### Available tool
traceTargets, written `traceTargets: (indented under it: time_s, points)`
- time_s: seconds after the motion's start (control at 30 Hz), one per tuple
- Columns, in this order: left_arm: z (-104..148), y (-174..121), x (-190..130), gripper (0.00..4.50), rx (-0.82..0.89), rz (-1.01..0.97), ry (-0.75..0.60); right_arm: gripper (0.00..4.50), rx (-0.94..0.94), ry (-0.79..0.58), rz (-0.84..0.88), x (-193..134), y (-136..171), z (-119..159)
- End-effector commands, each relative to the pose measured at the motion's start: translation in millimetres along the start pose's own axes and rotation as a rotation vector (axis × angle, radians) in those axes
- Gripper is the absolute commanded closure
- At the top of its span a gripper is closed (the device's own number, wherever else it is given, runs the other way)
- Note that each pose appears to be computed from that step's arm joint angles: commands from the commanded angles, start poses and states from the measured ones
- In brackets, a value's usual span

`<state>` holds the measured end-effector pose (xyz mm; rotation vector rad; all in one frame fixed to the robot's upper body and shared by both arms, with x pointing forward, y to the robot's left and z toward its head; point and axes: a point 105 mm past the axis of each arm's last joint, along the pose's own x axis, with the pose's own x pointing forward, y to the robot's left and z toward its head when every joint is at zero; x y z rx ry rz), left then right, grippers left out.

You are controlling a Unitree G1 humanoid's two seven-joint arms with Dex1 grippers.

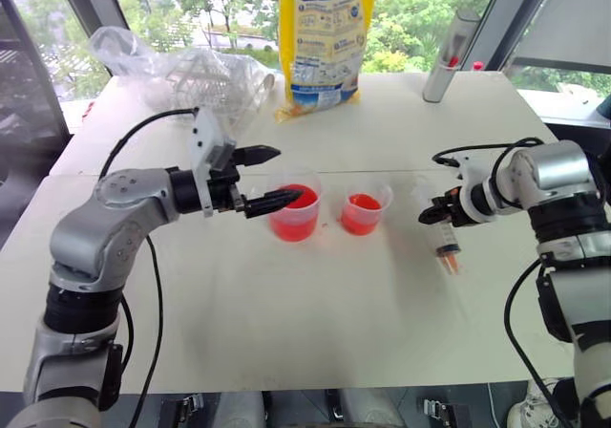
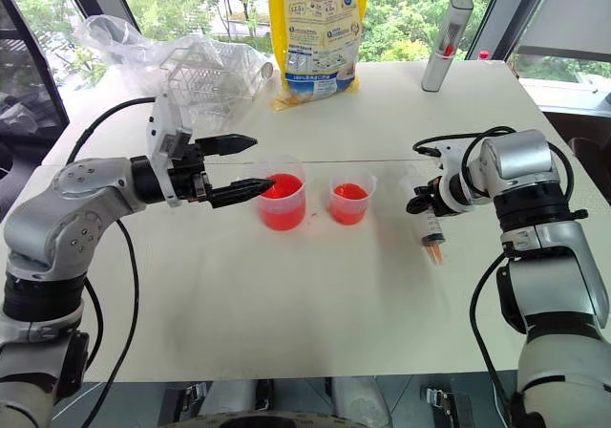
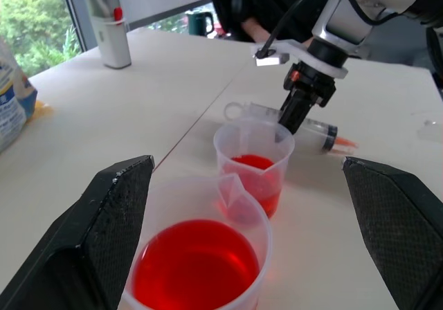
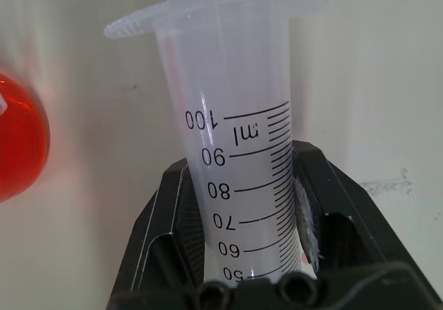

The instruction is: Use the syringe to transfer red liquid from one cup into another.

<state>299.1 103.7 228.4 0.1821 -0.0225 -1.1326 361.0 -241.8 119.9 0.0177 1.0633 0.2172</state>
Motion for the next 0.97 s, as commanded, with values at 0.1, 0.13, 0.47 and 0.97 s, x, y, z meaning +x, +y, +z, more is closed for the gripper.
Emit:
traceTargets:
  time_s: [0.1,0.13,0.47,0.97]
  points:
    - [10,-8,-3,0.00,0.020,-0.023,-0.023,1.25,-0.005,-0.051,-0.014,-5,-5,9]
    - [10,-9,-4,0.00,0.019,-0.025,-0.024,0.77,-0.005,-0.053,-0.012,-6,-5,10]
    - [5,-15,-16,0.00,-0.039,-0.019,0.008,0.07,-0.344,-0.314,0.108,-92,19,25]
    - [5,-19,-35,0.00,-0.050,0.006,0.058,0.07,-0.714,-0.524,0.406,-152,77,-37]
